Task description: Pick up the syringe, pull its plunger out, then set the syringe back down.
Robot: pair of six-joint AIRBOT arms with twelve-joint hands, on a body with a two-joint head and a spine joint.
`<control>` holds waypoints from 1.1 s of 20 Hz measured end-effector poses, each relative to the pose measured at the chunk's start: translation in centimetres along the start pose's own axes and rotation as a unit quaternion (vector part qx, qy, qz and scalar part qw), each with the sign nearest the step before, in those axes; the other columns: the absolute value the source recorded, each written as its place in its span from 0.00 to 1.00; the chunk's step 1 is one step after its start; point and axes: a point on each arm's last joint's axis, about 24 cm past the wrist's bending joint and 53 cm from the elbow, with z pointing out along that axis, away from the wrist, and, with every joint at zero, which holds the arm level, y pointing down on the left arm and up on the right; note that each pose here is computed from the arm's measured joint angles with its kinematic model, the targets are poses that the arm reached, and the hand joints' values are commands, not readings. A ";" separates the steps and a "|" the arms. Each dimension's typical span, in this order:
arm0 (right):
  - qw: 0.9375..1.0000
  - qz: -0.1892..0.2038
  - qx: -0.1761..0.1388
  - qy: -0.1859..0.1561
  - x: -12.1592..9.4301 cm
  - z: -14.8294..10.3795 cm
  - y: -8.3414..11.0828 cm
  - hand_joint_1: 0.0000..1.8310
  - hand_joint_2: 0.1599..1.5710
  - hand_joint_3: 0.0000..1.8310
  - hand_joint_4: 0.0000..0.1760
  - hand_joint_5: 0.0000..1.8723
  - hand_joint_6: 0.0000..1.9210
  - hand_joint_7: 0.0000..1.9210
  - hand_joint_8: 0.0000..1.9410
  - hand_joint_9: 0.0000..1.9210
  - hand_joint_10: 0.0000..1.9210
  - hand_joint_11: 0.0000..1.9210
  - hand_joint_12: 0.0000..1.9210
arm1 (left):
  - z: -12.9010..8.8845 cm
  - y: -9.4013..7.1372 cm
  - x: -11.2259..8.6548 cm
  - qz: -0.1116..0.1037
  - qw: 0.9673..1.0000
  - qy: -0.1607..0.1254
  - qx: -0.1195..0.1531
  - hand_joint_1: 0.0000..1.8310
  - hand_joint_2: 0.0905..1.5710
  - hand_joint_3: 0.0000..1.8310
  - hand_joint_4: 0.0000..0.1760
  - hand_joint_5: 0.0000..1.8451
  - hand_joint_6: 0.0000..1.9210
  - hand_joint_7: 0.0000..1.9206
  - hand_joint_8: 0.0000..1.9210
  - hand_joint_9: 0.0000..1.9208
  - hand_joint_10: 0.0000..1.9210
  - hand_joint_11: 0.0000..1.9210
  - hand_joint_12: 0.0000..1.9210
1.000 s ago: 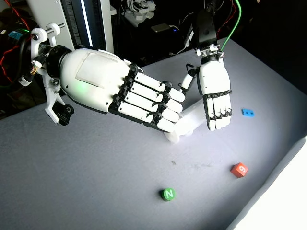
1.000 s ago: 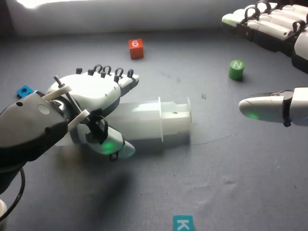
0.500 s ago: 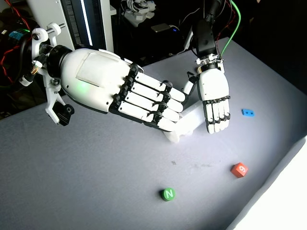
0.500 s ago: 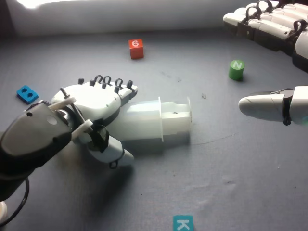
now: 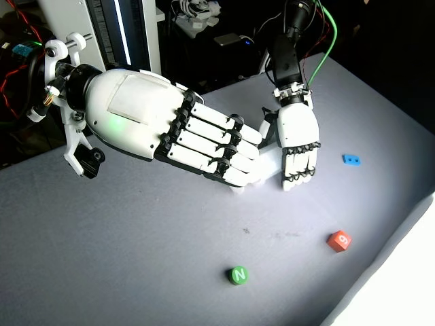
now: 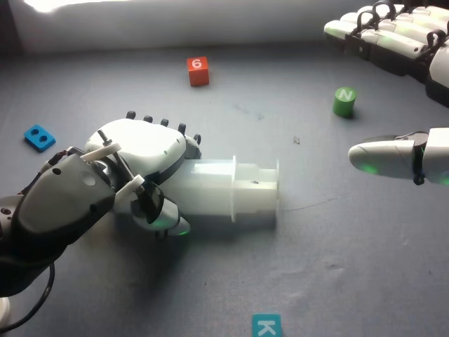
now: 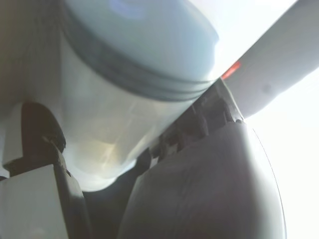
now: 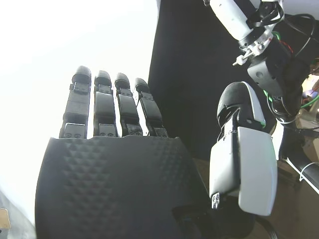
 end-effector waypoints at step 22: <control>0.994 0.105 -0.009 -0.010 -2.5 0.7 1.5 0.16 0.66 0.00 0.00 0.00 0.00 0.02 0.00 0.02 0.00 0.00 0.11 | -1.4 -4.2 -5.5 -0.028 0.999 -0.019 0.021 0.75 0.68 0.00 0.00 0.50 0.55 0.56 0.38 0.48 0.62 0.28 0.61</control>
